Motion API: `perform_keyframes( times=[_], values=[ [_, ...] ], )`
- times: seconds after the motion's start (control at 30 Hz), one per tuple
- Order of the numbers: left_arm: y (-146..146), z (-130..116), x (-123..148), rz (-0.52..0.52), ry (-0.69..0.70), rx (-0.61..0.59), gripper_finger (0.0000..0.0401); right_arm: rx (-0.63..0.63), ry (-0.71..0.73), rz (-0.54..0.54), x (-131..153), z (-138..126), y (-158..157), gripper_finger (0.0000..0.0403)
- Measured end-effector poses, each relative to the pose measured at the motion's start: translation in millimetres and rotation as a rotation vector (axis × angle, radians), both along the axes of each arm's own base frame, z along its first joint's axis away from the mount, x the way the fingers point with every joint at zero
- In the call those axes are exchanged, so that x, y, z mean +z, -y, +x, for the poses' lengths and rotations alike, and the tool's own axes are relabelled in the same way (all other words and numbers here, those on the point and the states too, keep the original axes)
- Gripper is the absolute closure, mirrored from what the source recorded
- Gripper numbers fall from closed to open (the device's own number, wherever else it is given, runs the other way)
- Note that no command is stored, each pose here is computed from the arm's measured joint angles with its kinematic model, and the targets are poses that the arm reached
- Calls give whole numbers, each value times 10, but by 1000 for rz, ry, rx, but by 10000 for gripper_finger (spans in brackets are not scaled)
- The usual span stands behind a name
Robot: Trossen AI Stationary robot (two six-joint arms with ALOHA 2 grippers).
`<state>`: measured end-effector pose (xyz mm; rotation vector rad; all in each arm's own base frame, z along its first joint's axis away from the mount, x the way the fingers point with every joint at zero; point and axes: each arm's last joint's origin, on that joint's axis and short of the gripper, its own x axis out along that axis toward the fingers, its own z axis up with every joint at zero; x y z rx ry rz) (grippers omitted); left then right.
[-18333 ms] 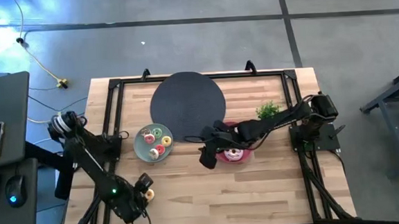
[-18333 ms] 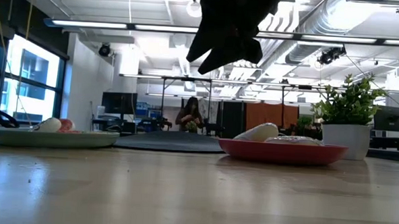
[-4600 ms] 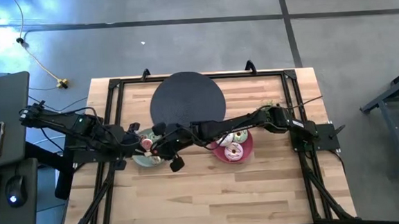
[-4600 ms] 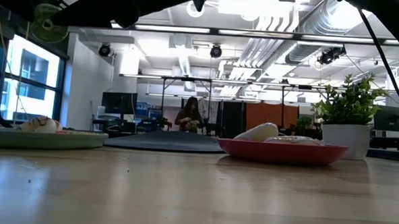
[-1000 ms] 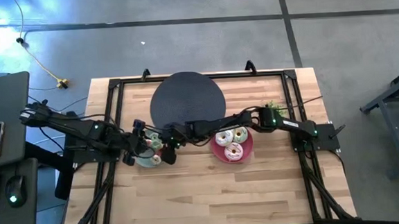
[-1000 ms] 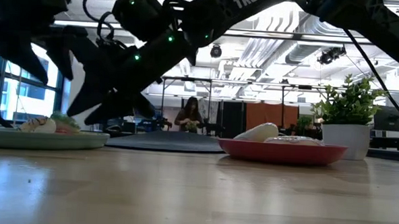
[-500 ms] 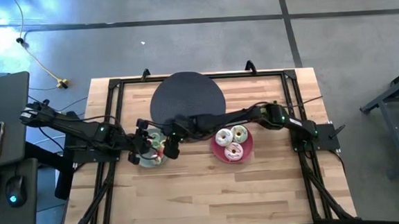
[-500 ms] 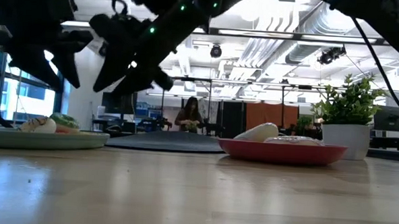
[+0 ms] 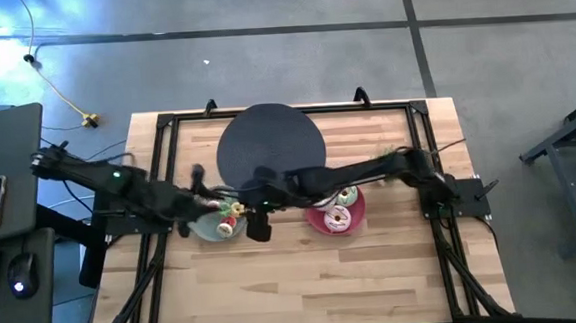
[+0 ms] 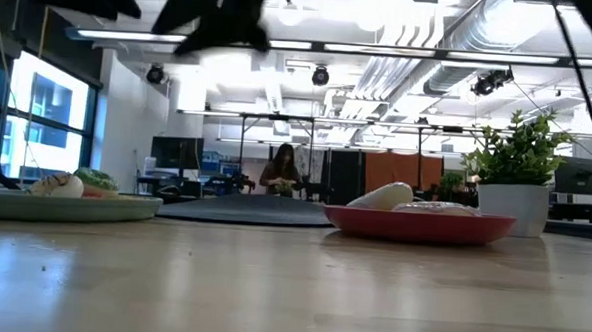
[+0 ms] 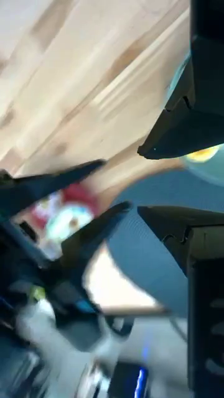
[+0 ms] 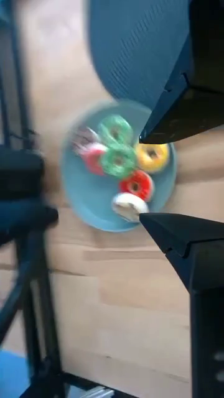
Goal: Pick & Place donuts
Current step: Return to Home Position
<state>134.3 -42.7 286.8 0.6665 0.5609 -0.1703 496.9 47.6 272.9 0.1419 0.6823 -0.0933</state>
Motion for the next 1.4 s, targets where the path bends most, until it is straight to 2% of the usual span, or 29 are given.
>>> perform_keyframes(
  times=[0.13, 0.2, 0.3, 0.4, 0.5, 0.63, 0.7, 0.8, 0.87, 0.93, 1.0, 1.13, 1.4],
  values=[
    [-71, -162, 132, -17, 177, 42, 278, -32, 49, -107, 451, -252, -52, 222],
    [-79, -175, 75, -31, 274, 43, 278, -64, 51, -122, 537, -412, -35, 222],
    [-48, -114, -44, -79, 469, 16, 278, -128, 54, -48, 456, -699, -51, 222],
    [-23, -53, -222, -103, 567, 14, 278, -182, 130, 80, 333, -1032, -112, 222],
    [-28, -44, -282, -55, 597, 29, 278, -241, 243, 155, 327, -1383, -125, 222],
    [-66, -79, -282, 50, 569, 88, 278, -355, 293, 140, 328, -1879, 3, 222],
    [-95, -121, -247, 58, 576, 135, 278, -371, 331, 180, 387, -2125, 54, 222],
    [-114, -184, -208, -27, 610, 131, 277, -396, 415, 324, 497, -2477, 113, 222],
    [-106, -220, -193, -119, 624, 70, 277, -400, 468, 379, 529, -2683, 141, 222],
    [-85, -242, -189, -168, 622, -24, 277, -374, 515, 404, 524, -2856, 146, 222],
    [-74, -253, -157, -143, 653, -85, 277, -298, 606, 399, 553, -2984, 143, 222],
    [-42, -223, -48, -2, 772, -184, 277, -130, 780, 410, 516, -3131, 136, 222],
    [90, 32, -143, 46, 724, -296, 277, -88, 775, 439, -15, -3069, 110, 222]
  ],
)
